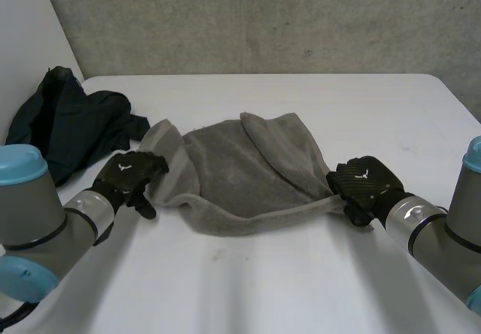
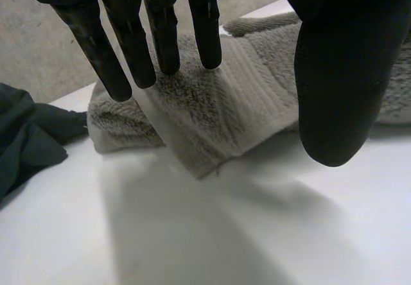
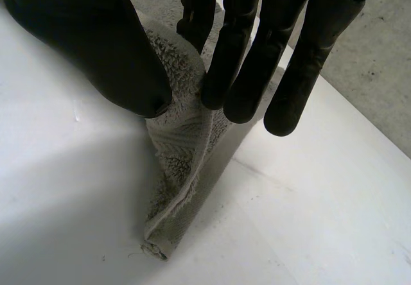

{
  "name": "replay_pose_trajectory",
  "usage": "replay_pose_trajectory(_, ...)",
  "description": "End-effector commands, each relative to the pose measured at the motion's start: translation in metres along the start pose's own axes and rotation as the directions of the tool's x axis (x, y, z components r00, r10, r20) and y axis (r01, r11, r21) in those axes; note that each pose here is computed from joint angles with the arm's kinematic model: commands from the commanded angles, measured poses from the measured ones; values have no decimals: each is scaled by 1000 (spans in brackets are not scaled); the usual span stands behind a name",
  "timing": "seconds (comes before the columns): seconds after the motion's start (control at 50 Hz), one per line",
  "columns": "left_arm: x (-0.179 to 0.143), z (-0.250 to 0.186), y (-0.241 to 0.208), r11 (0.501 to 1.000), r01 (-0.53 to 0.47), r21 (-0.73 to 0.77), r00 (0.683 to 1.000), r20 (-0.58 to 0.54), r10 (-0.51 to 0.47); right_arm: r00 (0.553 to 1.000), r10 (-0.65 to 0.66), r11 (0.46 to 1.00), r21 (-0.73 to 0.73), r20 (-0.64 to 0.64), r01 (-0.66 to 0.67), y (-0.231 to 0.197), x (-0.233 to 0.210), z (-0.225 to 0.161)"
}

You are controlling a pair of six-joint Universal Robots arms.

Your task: Fold the laundry.

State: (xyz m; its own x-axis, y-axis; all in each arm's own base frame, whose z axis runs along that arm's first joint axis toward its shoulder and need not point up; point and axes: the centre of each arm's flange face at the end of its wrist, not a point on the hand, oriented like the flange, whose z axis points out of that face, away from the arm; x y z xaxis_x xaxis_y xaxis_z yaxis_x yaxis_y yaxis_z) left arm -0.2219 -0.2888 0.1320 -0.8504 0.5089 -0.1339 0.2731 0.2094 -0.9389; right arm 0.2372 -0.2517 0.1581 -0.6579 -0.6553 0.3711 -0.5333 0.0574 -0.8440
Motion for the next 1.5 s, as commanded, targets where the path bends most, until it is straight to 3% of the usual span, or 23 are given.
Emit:
replay_pose_trajectory(0.02, 3, 18, -4, 1000, -17, 24, 1000, 0, 17, 1000, 1, 1000, -3, 4, -1, 1, -1, -1)
replay_pose_trajectory(0.28, 12, 46, -3, 998, -43, 41, 999, 0, 43, 1000, 2, 1000, -5, 3, -2, 2, -1, -1)
replay_pose_trajectory(0.4, 12, 47, -8, 992, -117, 47, 993, 15, 117, 1000, 5, 1000, -3, 4, -5, 2, -2, -1)
replay_pose_trajectory(0.5, 10, 26, -33, 983, -162, 88, 986, 61, 157, 999, 33, 999, -4, 9, -33, -1, -1, -1)
replay_pose_trajectory(0.66, 11, -25, -64, 969, -179, 168, 982, 94, 165, 985, 88, 996, -26, 150, -85, -19, -6, -16)
replay_pose_trajectory(0.88, 19, -20, -24, 988, -149, 43, 988, 36, 147, 979, 96, 995, -21, 182, -94, -20, -10, -17)
replay_pose_trajectory(1.04, 27, 3, -1, 992, -126, 9, 988, -84, 126, 980, 92, 996, -12, 176, -92, -18, -10, -16)
replay_pose_trajectory(1.5, 38, 32, -1, 990, -132, 47, 981, -137, 138, 980, 96, 995, -19, 174, -94, -15, -10, -16)
